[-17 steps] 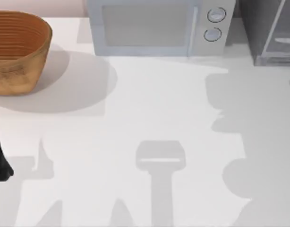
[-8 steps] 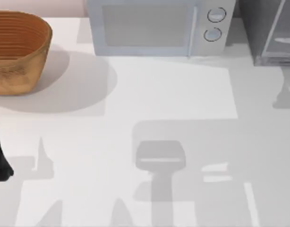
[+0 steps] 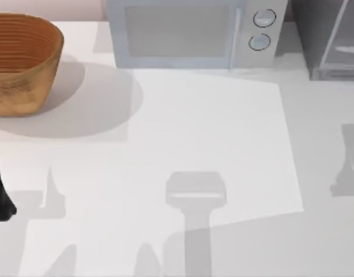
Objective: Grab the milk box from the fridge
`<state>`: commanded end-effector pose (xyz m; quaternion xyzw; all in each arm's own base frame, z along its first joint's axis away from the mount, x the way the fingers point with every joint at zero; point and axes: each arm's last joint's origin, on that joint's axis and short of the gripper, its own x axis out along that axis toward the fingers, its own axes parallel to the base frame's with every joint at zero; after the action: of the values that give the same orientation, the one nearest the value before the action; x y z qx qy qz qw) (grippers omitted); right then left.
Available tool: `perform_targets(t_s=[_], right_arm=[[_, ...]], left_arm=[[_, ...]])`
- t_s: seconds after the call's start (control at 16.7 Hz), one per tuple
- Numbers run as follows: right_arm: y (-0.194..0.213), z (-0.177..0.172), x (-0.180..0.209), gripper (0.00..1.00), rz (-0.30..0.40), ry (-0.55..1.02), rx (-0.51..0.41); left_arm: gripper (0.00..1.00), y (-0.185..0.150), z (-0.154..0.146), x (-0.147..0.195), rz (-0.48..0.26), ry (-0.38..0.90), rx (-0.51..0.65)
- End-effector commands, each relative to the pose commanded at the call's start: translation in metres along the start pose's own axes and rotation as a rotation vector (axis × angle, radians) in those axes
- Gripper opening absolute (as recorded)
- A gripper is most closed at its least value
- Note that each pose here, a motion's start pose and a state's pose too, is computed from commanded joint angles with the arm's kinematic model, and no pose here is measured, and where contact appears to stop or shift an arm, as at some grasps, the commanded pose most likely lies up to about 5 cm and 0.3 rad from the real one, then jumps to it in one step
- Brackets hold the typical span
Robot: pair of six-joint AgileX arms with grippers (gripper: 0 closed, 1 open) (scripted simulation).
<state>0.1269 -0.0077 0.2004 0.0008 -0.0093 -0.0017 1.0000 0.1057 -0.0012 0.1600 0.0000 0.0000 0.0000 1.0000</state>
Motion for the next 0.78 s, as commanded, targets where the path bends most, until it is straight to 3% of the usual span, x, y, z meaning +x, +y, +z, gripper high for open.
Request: perform_targets(t_s=[0.36,0.78], right_arm=[[0.006,-0.037,-0.021,0.00,0.003,0.017,-0.001],[0.006,-0.040,-0.022,0.00,0.002,0.019,0.000]], left_arm=[[1.00,0.000,0.000,0.000,0.000,0.000,0.000],[1.00,0.000,0.000,0.000,0.000,0.000,0.000]])
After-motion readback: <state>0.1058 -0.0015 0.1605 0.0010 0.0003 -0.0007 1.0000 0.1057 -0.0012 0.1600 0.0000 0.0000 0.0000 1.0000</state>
